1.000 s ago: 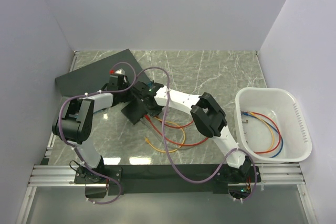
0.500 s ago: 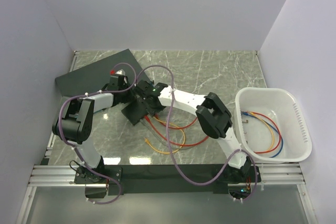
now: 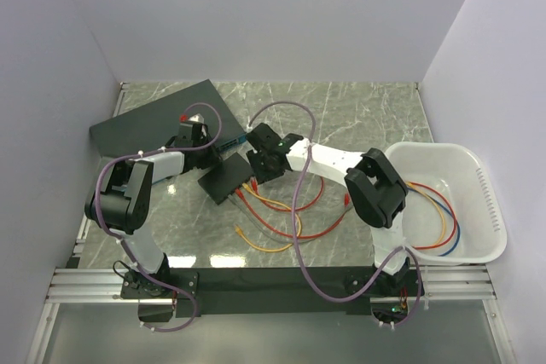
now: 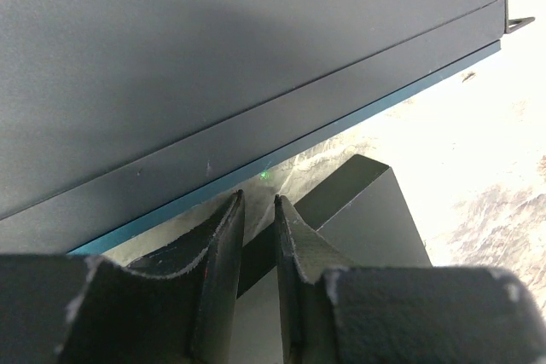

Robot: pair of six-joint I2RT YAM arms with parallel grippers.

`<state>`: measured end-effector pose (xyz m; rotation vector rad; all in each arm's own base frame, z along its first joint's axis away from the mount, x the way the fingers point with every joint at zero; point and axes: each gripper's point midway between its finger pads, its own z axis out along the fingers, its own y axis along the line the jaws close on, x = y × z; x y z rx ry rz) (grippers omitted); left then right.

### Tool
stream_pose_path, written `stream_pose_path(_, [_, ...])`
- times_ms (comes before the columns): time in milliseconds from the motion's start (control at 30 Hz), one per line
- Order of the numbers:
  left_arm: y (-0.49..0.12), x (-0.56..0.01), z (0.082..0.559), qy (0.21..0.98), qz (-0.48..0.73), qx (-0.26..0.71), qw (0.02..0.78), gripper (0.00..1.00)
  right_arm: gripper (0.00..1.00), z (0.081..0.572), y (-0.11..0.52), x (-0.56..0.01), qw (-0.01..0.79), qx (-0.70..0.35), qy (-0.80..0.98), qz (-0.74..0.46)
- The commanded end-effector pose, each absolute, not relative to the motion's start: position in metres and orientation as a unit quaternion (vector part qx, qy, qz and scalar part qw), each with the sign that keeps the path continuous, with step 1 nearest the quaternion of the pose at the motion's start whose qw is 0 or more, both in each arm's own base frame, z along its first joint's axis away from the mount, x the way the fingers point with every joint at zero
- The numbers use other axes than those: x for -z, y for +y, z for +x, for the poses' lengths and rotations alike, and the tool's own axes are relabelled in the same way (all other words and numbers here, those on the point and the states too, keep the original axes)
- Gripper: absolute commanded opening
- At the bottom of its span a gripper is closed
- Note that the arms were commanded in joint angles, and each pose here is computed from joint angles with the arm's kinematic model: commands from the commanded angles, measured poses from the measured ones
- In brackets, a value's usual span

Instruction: Insert the plug into the switch port

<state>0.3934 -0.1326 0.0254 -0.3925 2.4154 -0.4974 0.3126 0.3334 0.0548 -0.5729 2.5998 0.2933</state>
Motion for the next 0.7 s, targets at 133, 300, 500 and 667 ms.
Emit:
stream_pose_path(133, [-0.135,-0.02,0.376,0.928,-0.135,0.186,0.292,0.27,0.44,0.295,0.361,-0.053,0.216,-0.197,0.936,-0.197])
stream_pose_path(300, [-0.135,-0.021,0.377,0.928,-0.135,0.186,0.294,0.27,0.44,0.299,0.369,-0.05,0.212,-0.243,0.931,-0.17])
stream_pose_path(500, [-0.135,-0.02,0.376,0.928,-0.134,0.185,0.293,0.27,0.4,0.307,0.367,-0.038,0.205,-0.252,0.934,-0.146])
stream_pose_path(667, [-0.134,-0.02,0.376,0.928,-0.135,0.184,0.293,0.27,0.38,0.313,0.363,-0.037,0.209,-0.249,0.936,-0.135])
